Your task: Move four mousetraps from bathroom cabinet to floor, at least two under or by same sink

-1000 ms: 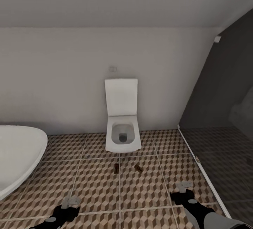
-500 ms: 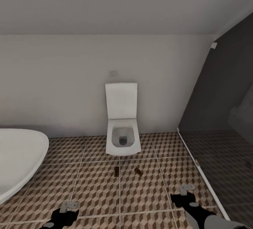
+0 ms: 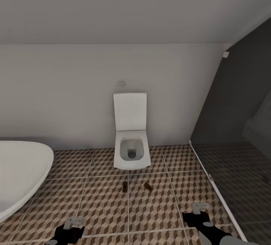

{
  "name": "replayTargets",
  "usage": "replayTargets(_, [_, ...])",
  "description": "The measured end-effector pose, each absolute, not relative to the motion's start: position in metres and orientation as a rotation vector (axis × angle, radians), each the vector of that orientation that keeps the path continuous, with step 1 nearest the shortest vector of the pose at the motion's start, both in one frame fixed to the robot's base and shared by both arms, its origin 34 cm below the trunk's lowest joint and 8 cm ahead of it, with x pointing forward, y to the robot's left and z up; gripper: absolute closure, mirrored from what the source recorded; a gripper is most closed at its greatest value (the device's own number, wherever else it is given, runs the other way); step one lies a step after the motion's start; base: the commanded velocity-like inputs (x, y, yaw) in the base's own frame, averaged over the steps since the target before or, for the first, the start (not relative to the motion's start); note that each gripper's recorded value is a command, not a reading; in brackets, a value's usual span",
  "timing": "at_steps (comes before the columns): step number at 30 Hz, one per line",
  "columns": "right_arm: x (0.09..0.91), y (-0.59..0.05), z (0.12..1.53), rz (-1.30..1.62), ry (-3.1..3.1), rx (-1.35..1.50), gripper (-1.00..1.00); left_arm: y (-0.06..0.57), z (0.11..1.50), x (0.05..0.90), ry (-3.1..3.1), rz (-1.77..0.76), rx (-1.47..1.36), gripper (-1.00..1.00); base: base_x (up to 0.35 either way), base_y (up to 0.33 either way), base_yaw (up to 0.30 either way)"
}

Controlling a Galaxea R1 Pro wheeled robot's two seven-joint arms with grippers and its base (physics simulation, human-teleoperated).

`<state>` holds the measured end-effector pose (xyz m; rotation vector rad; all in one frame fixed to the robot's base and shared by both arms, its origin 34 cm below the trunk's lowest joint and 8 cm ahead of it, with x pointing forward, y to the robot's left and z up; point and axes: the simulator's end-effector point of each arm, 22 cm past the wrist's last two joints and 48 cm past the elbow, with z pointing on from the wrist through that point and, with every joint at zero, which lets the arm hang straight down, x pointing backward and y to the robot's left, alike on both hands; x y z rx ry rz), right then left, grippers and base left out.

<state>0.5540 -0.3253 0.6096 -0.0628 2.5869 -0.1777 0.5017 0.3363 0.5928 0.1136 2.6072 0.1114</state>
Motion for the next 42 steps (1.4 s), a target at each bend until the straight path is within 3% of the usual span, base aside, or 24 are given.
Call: replayTargets(42, [0.562,-0.312,0.68,-0.12,2.528,-0.071,-1.0,0.334,0.662,0.513,2.534,0.112,0.09,-1.0,0.0,0.0,0.0])
